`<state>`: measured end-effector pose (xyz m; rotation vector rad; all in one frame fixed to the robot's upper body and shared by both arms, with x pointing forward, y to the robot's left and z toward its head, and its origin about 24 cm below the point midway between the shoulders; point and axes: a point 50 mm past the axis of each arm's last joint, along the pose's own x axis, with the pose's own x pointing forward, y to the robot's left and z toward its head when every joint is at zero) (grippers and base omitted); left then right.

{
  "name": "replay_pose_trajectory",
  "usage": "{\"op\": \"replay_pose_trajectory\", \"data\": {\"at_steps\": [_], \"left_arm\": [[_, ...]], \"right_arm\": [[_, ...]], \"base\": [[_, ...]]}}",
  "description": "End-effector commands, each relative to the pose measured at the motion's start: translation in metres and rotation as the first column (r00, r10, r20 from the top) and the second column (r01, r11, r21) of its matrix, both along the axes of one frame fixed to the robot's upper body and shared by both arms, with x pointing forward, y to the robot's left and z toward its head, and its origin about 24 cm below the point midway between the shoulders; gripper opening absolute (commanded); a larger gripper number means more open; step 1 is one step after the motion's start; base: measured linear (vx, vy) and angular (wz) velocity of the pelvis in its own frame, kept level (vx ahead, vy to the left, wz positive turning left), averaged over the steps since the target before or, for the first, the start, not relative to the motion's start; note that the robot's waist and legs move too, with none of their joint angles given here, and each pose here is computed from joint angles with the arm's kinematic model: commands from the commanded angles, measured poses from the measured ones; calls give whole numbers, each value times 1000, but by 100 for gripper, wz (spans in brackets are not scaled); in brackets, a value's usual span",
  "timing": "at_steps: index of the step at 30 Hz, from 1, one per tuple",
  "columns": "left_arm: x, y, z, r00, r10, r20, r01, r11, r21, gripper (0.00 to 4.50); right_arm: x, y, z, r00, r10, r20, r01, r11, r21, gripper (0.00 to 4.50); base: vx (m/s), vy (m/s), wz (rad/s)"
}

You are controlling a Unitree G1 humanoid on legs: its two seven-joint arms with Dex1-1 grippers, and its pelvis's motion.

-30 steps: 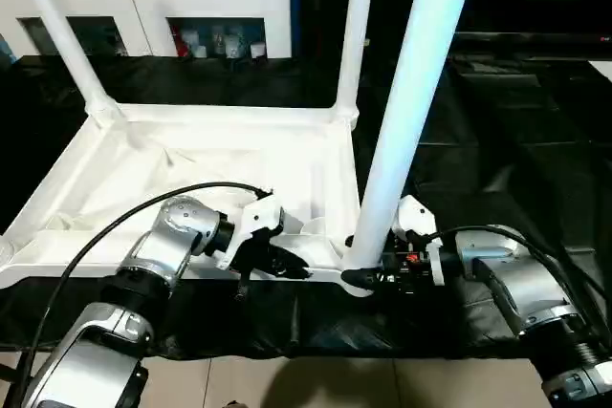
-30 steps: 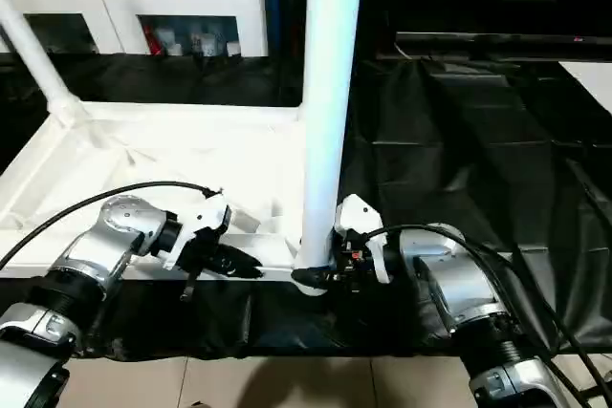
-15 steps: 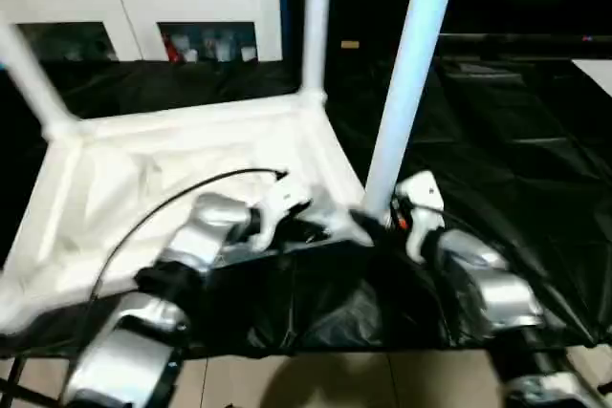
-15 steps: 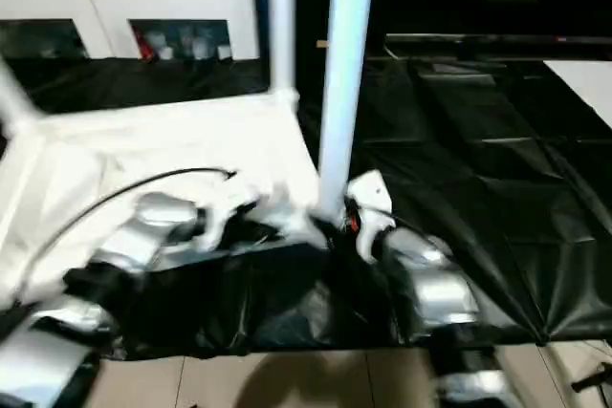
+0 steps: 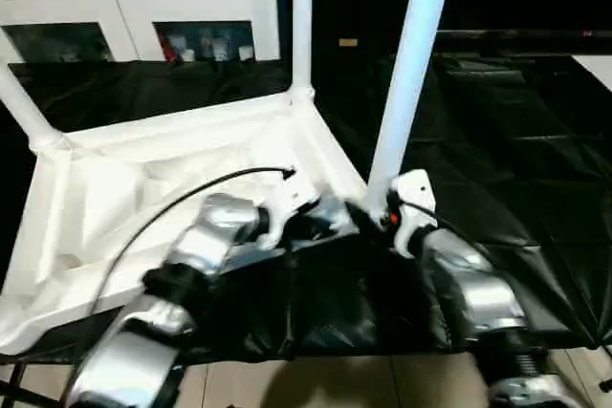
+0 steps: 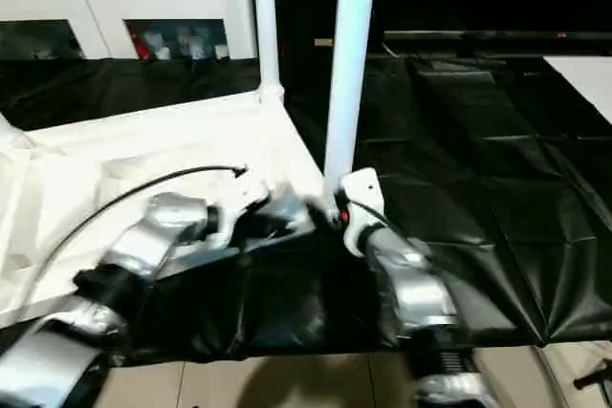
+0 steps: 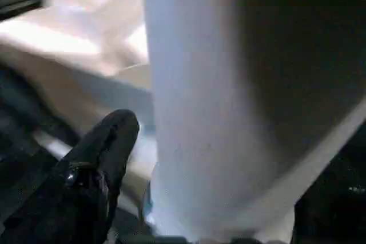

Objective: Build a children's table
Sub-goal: Rotate leg to tighten

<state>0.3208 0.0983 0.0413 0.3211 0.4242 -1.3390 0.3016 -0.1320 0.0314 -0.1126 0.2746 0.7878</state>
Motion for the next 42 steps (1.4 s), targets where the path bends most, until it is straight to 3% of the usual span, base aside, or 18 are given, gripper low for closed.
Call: {"op": "replay_pose_trajectory", "data": {"at_steps": [1, 3, 7, 8, 11, 19, 25, 27, 29, 30, 31, 32, 34, 40, 42], "left_arm": [[-10, -8, -5, 993, -109, -42, 109, 994, -14, 0], [-11, 1, -4, 987, -146, -71, 145, 989, -12, 0], [-11, 8, -2, 980, -178, -86, 177, 984, -17, 0], [-11, 10, -1, 978, -187, -91, 186, 982, -20, 0], [-12, 13, 1, 968, -226, -106, 225, 974, -25, 0], [-14, 17, 2, 952, -276, -130, 277, 961, -11, 0], [-13, 19, 2, 953, -273, -135, 274, 962, -9, 0], [-11, 19, 1, 962, -242, -126, 244, 970, -4, 0], [-4, 14, 1, 987, -134, -88, 133, 991, -13, 0], [-3, 13, 1, 988, -127, -86, 127, 992, -14, 0], [-1, 9, 1, 995, -83, -63, 83, 996, -13, 0], [0, 8, 1, 995, -77, -60, 76, 997, -13, 0], [4, -1, 0, 1000, -2, -31, 2, 1000, -15, 0], [4, -30, -1, 996, 85, -4, -85, 995, -48, 0], [2, -45, -3, 994, 111, 4, -111, 992, -57, 0]], "right_arm": [[-9, 16, 7, 982, 190, 11, -190, 981, 29, 387], [-20, 8, 7, 938, 345, -30, -345, 938, 8, 387], [-27, 1, 7, 880, 467, -82, -469, 883, -2, 387], [-29, 0, 7, 863, 495, -97, -498, 867, -1, 361], [-30, -2, 8, 821, 557, -126, -559, 829, 19, 348], [-30, 4, 13, 764, 631, -134, -630, 775, 60, 276], [-34, 6, 12, 757, 638, -141, -631, 770, 98, 263], [-34, 6, 11, 782, 611, -125, -602, 792, 103, 262], [-21, 6, 11, 896, 439, -67, -431, 896, 104, 262], [-20, 6, 11, 904, 423, -63, -416, 904, 104, 262], [-12, 4, 8, 952, 300, -52, -294, 950, 101, 261], [-12, 4, 8, 957, 285, -51, -279, 955, 100, 261], [-2, 3, 4, 994, 106, -40, -102, 991, 84, 261], [7, 14, -4, 981, -184, -59, 188, 978, 90, 261], [9, 29, -6, 953, -295, -71, 301, 949, 96, 261]], "base": [[0, 0, 0], [0, 0, 0], [0, 0, 0], [0, 0, 0], [0, 0, 0], [0, 0, 0], [0, 0, 0], [0, 0, 0], [0, 0, 0], [0, 0, 0], [0, 0, 0], [0, 0, 0], [0, 0, 0], [0, 0, 0], [0, 0, 0]]}}
